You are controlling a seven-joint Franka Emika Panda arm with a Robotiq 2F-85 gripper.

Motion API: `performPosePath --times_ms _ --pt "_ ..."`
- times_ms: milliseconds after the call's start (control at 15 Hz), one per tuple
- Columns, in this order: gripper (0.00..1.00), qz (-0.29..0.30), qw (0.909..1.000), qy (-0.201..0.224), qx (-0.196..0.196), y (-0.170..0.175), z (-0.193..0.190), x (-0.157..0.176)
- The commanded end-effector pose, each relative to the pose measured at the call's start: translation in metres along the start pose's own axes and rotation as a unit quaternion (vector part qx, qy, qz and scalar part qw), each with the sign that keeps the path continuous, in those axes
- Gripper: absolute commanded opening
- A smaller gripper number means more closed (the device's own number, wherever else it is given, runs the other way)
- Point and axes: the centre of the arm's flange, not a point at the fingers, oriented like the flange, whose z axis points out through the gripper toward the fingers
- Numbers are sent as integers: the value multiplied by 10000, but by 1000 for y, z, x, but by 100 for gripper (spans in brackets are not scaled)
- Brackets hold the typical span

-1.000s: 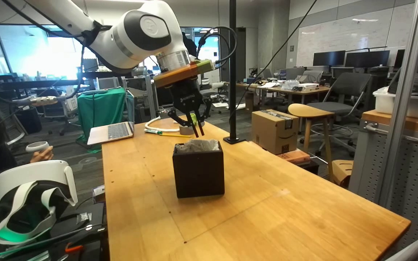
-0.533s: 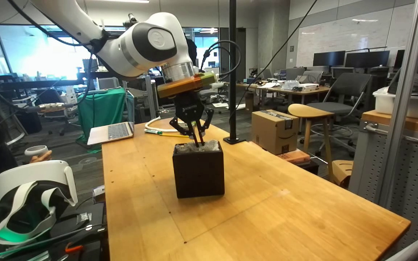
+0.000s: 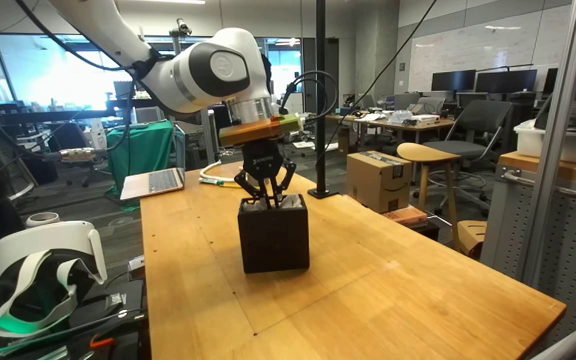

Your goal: Put the white towel inside the black basket

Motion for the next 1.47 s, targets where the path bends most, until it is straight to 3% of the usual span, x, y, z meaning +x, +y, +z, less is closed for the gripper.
performPosePath --times_ms 0,600,1133,1400 --pt "16 126 9996 99 221 6 15 -11" --pt "16 313 9978 182 554 13 36 -22" --pt "16 488 9925 267 1086 24 77 -16" --pt "16 831 9897 272 1133 33 91 -20"
